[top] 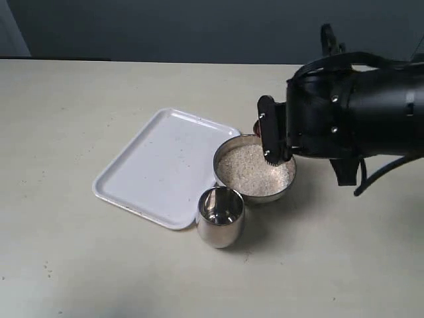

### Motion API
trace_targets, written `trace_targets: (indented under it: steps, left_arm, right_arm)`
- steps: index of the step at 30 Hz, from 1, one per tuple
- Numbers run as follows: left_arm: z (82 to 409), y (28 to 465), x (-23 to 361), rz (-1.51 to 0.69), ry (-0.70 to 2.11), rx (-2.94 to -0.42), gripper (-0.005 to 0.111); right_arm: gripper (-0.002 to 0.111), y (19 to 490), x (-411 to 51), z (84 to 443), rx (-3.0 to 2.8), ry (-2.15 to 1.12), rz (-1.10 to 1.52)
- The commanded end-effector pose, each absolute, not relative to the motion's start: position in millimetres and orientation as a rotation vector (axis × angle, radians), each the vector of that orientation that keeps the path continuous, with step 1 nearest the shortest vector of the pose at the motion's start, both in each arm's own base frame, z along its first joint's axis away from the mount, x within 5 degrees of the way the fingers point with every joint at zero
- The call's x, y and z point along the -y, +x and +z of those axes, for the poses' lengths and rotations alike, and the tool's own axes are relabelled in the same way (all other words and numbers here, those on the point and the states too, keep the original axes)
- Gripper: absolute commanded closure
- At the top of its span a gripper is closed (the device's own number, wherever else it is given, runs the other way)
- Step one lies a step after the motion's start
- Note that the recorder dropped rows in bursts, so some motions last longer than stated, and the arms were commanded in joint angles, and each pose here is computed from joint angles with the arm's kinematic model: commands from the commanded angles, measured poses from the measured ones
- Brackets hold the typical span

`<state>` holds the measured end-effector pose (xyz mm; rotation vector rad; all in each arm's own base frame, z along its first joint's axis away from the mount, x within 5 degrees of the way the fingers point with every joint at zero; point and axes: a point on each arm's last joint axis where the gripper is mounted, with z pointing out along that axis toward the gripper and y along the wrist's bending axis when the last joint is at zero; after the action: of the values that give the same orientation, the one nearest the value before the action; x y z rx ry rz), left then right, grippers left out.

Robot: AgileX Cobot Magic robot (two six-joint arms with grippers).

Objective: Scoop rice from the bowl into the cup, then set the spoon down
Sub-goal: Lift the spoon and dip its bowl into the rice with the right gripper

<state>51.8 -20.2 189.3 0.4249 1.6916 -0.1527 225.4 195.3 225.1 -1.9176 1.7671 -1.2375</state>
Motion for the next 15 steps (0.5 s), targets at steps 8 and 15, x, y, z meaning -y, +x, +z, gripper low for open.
trace_targets:
  steps: [8,15]
  left_arm:
    - [192,52,20,-0.166,0.413,-1.673,0.106]
    - [192,52,20,-0.166,0.413,-1.673,0.106]
  right_arm:
    - [0.109,229,-206,197,-1.75,-2.011,-1.287]
    - [0.109,228,-210,179,-1.797,-2.063,-1.237]
